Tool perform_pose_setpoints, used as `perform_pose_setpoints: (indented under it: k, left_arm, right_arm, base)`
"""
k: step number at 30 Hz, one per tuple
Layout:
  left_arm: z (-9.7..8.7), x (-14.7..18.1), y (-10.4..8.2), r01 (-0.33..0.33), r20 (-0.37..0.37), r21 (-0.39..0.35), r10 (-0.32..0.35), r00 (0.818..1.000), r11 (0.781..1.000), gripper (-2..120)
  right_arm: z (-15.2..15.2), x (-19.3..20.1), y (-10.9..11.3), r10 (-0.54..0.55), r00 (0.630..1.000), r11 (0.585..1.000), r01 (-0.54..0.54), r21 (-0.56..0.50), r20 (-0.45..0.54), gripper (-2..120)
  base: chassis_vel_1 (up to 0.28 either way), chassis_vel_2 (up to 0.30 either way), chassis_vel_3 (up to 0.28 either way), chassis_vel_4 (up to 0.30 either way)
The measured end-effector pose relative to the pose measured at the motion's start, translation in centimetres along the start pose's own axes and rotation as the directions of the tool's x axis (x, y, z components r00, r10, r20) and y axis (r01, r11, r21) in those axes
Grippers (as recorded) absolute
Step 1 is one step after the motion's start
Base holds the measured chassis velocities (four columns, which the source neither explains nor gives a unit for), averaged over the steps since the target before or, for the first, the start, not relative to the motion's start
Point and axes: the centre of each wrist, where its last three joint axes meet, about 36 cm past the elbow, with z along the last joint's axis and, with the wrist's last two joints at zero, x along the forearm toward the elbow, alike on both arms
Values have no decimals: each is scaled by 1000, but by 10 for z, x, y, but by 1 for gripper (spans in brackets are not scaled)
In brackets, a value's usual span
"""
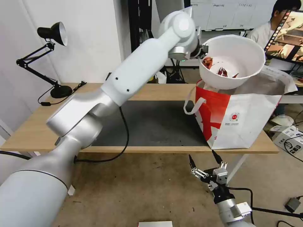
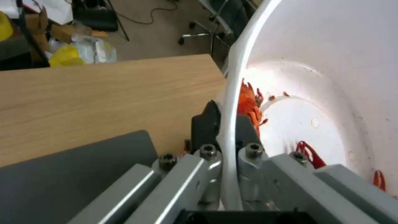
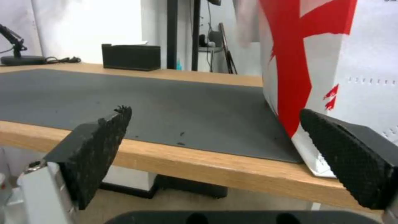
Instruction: Pick up the trash from the table and place it into the takeout bag.
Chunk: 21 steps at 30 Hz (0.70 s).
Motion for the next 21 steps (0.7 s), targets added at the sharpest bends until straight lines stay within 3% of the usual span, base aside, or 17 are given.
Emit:
perform_pose_setpoints:
  k: [10,15,16,17,20,21]
  left_arm:
    - [16,-10,-10,50,58,-33,-48,997,998,0]
    - [44,-24,-16,89,134,-79,-77,988,993,0]
    - [60,-32,-20,102,193,-104,-81,978,989,0]
    - [60,-32,-20,102,193,-104,-81,978,989,0]
    - [87,-41,-27,95,258,-157,-52,965,983,0]
    - [87,-41,-27,95,258,-157,-52,965,983,0]
  right_arm:
    - [0,0,0,0,1000,1000,0,0,0,100]
    - [0,0,0,0,1000,1000,0,0,0,100]
    - [0,0,0,0,1000,1000,0,0,0,100]
    - [0,0,0,0,1000,1000,0,0,0,100]
    - [0,0,0,0,1000,1000,0,0,0,100]
    - [0,0,0,0,1000,1000,0,0,0,100]
  base:
    - [0,0,0,0]
    - [0,0,0,0]
    - [0,0,0,0]
    - [0,0,0,0]
    - [0,0,0,0]
    - [0,0,0,0]
